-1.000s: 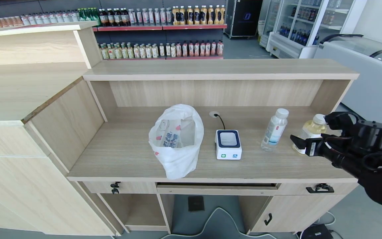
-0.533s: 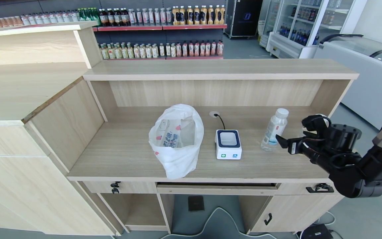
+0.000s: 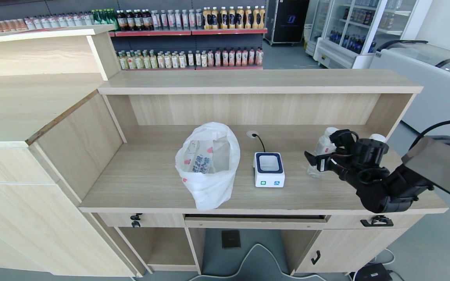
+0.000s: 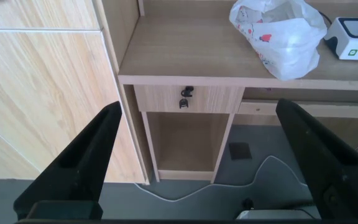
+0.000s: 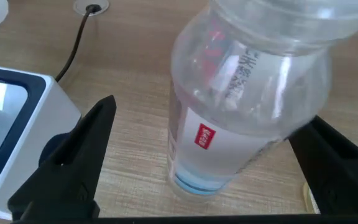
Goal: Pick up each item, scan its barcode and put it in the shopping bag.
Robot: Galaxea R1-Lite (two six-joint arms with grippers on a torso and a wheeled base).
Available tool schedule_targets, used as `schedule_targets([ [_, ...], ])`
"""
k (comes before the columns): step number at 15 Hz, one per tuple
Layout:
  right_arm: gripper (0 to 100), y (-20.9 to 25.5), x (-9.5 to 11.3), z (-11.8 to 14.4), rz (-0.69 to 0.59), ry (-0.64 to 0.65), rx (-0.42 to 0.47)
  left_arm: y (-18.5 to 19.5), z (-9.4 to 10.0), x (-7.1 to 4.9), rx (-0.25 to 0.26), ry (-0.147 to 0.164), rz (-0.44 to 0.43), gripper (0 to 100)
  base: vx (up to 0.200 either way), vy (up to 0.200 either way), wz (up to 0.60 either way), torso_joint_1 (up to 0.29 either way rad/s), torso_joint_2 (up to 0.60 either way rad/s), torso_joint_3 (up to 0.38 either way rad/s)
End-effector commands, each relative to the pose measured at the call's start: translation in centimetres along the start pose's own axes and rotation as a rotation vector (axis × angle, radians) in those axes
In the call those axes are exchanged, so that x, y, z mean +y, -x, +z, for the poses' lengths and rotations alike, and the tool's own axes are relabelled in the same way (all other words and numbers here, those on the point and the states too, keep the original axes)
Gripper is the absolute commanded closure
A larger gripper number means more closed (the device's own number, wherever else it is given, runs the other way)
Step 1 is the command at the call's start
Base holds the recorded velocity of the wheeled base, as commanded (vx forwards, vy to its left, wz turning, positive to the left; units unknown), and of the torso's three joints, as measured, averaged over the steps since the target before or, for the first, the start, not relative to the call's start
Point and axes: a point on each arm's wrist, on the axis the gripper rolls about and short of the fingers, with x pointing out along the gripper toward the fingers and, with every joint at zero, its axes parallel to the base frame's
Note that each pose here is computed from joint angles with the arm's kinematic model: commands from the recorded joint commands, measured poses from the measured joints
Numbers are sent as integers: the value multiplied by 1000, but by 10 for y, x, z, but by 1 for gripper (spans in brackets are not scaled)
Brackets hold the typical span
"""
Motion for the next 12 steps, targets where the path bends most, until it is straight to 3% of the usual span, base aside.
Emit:
schedule_targets([
  [1,0,-12,7,-5,17,1,-3,0,0,0,-1,0,0,0,0,0,0,0,0,0],
  [10,0,-27,11,-7,117,1,-41,0,0,0,1,0,0,0,0,0,0,0,0,0],
  [11,100,-28,5,-5,124,1,-45,0,0,0,1,0,0,0,0,0,0,0,0,0],
  [12,100,-28,1,-1,122,0,-45,0,0,0,-1,0,0,0,0,0,0,0,0,0],
])
